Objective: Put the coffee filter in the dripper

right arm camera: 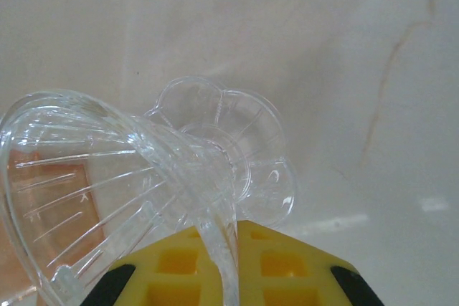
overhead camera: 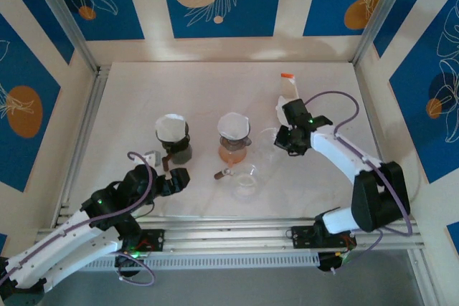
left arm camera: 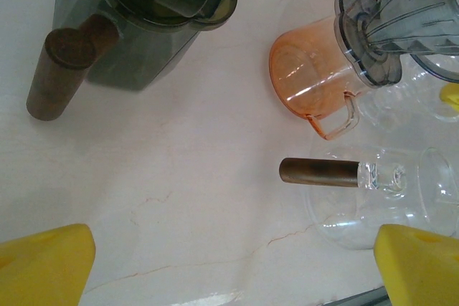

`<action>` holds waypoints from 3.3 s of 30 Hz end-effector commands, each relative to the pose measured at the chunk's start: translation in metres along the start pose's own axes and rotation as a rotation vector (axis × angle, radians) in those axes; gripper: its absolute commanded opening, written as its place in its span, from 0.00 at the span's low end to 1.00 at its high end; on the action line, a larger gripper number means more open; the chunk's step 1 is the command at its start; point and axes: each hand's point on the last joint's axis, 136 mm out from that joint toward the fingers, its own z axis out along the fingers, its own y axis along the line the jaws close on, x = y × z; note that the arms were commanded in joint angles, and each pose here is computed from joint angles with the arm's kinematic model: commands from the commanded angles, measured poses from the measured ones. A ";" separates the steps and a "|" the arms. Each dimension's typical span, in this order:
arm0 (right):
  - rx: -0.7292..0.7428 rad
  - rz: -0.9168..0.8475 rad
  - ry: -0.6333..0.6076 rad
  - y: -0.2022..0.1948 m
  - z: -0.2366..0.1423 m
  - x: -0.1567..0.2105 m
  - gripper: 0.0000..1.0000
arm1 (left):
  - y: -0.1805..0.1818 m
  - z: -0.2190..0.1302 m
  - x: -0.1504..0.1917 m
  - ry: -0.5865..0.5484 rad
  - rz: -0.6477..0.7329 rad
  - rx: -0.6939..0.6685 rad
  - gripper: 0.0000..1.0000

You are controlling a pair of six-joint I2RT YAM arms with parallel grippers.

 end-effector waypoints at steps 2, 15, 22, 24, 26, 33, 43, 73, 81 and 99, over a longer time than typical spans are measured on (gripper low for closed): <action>-0.006 -0.041 -0.045 -0.012 -0.032 0.011 0.00 | -0.011 -0.009 -0.015 -0.043 0.013 0.025 1.00; -0.294 -0.178 0.012 0.010 -0.147 0.062 0.00 | -0.020 -0.006 -0.017 -0.027 0.030 0.042 1.00; -0.445 -0.287 0.179 0.056 -0.161 0.098 0.00 | -0.019 -0.004 -0.014 -0.018 0.022 0.040 1.00; -0.428 -0.319 0.199 0.065 -0.155 0.102 0.00 | -0.020 -0.004 -0.014 -0.017 0.021 0.043 1.00; -0.400 -0.340 0.214 0.071 -0.148 0.103 0.00 | -0.020 -0.005 -0.014 -0.016 0.020 0.044 1.00; -0.356 -0.358 0.227 0.079 -0.135 0.099 0.00 | -0.019 -0.005 -0.014 -0.019 0.020 0.038 1.00; -0.312 -0.363 0.275 0.074 -0.114 0.107 0.00 | -0.016 -0.002 -0.013 -0.019 0.020 0.031 1.00; -0.248 -0.361 0.240 0.061 -0.102 0.110 0.61 | -0.014 -0.001 -0.011 -0.017 0.019 0.027 1.00; -0.229 -0.340 0.052 0.046 -0.131 0.076 0.64 | -0.015 -0.002 -0.012 -0.018 0.024 0.031 1.00; -0.359 -0.457 0.161 0.078 -0.111 0.116 0.44 | -0.013 0.001 -0.010 -0.016 0.020 0.026 1.00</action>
